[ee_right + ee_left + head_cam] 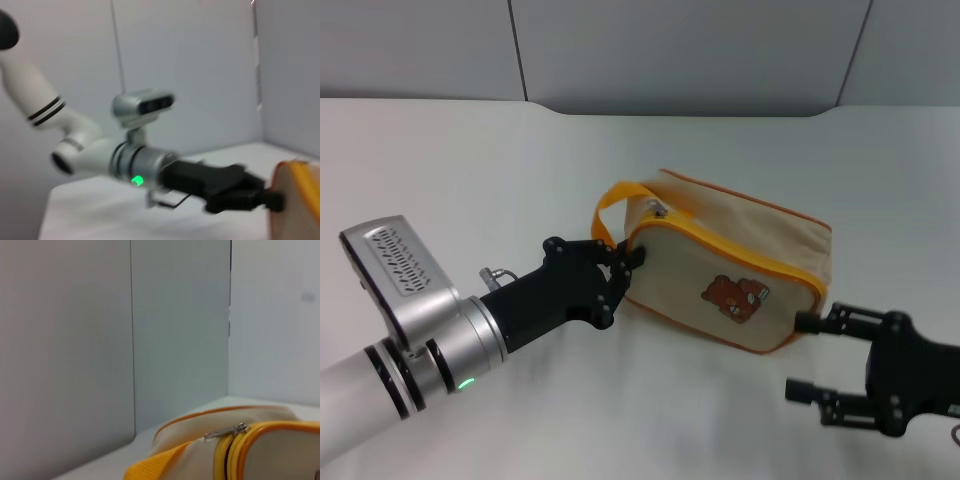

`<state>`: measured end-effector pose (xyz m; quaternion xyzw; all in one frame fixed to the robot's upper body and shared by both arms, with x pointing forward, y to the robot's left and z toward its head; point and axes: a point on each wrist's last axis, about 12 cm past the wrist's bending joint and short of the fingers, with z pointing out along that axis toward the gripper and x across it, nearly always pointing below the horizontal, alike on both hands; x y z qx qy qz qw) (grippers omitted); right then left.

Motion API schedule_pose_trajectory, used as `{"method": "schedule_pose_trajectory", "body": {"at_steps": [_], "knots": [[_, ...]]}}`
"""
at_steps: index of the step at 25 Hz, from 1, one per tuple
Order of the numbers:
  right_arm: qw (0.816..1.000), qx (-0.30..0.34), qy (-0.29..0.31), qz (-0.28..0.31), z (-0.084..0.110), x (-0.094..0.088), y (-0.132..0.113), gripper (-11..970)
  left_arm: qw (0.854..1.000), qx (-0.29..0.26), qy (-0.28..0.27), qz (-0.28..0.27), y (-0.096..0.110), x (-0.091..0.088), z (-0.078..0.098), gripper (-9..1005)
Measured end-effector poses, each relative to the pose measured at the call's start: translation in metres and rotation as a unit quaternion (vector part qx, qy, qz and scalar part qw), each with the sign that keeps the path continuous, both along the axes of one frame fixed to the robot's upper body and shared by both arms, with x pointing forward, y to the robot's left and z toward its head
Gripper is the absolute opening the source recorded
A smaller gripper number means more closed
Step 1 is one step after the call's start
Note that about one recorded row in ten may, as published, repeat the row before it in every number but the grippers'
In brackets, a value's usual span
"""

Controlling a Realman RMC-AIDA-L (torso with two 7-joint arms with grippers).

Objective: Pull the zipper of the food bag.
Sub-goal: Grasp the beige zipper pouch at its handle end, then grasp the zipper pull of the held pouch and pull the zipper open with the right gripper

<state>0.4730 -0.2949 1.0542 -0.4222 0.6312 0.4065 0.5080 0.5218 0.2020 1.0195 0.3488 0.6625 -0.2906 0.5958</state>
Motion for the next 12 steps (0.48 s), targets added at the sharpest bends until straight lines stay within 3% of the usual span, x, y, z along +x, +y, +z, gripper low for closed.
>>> {"method": "schedule_pose_trajectory", "body": {"at_steps": [6,8,10,12], "knots": [[0.984,0.079,-0.088,-0.131,0.006,0.000,-0.010,736,0.998,-0.019,-0.054,-0.010,0.004,-0.007,0.008,61],[0.967,0.106,-0.131,-0.192,0.007,0.000,-0.013,736,0.997,-0.020,-0.069,-0.014,0.005,-0.005,0.012,61],[0.938,0.123,-0.183,-0.268,0.006,0.003,-0.014,736,0.996,-0.021,-0.081,-0.019,0.007,-0.003,0.015,60],[0.917,0.118,-0.226,-0.307,0.003,0.007,-0.007,736,0.995,-0.020,-0.095,-0.026,0.008,-0.001,0.020,60]]}}
